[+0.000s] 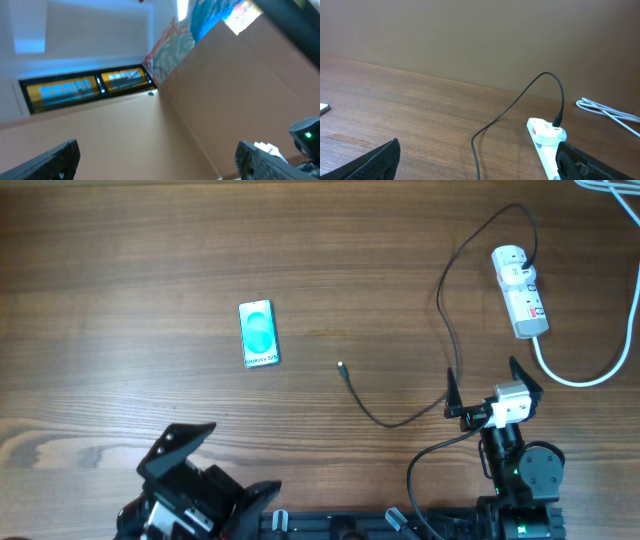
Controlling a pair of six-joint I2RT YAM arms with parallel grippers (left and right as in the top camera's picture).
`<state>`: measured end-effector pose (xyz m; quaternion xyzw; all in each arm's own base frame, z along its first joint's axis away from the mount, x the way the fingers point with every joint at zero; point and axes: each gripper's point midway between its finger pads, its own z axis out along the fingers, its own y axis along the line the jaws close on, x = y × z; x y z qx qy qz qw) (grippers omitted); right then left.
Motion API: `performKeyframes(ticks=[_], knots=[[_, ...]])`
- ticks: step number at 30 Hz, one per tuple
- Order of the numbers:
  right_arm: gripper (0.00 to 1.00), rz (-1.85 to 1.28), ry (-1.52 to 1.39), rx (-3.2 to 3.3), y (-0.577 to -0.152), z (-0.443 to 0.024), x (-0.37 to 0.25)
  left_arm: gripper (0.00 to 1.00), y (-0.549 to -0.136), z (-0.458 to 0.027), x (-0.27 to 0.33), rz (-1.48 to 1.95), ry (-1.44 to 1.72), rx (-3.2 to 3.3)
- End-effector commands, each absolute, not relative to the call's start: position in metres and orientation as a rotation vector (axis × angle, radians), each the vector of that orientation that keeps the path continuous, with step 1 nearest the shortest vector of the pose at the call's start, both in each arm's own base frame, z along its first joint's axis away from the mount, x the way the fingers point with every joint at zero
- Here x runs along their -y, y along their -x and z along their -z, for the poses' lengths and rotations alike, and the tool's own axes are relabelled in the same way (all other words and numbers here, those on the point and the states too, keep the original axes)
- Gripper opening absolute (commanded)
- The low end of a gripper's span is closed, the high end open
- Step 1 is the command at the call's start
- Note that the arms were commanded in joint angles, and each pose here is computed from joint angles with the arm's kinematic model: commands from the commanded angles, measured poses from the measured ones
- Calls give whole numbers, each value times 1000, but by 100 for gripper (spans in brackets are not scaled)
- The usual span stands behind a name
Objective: Plug charger to phone and switch on socket
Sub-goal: 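Swing the left arm up and over toward the blue phone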
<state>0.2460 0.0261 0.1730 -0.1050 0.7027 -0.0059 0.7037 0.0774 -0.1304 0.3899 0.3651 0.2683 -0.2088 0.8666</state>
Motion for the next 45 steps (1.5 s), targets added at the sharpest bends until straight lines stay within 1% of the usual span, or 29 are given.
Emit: performKeyframes(ticks=[1,9,11,13,15,18,21,23,27,28,30,35,36,39,43,44,45], knots=[[100,6,240,-1548,-245,-176,-28,100,-52,-407,134,432,-815,-490],[100,6,240,-1548,-245,-176,-28,100,-15,-425,136,377,-877,-342],[100,6,240,-1548,-245,-176,-28,100,-12,-432,136,377,-880,-341],[100,6,240,-1548,-245,-176,-28,100,-17,-446,136,393,-878,-383],[100,6,240,-1548,-245,-176,-28,100,-33,-461,138,435,-872,-471],[100,5,240,-1548,-245,-176,-28,100,-68,-488,143,531,-868,-661],[100,6,240,-1548,-245,-176,-28,100,-105,-523,147,659,-823,-859],[100,6,240,-1548,-245,-176,-28,100,-138,-545,151,742,-784,-1022],[100,6,240,-1548,-245,-176,-28,100,-196,-552,157,874,-703,-1338],[100,6,240,-1548,-245,-176,-28,100,-216,-545,159,922,-668,-1454],[100,6,240,-1548,-245,-176,-28,100,-241,-526,162,982,-618,-1616],[100,6,240,-1548,-245,-176,-28,100,-304,-444,168,1129,-465,-1997],[100,6,240,-1548,-245,-176,-28,100,-317,-420,170,1162,-421,-2091],[100,5,240,-1548,-245,-176,-28,100,-342,-368,171,1210,-317,-2284],[100,5,240,-1548,-245,-176,-28,99,-361,-313,170,1239,-202,-2478],[100,6,240,-1548,-245,-176,-28,85,-365,-299,171,1253,-173,-2527],[100,5,240,-1548,-245,-176,-28,67,-367,-287,171,1265,-147,-2568]])
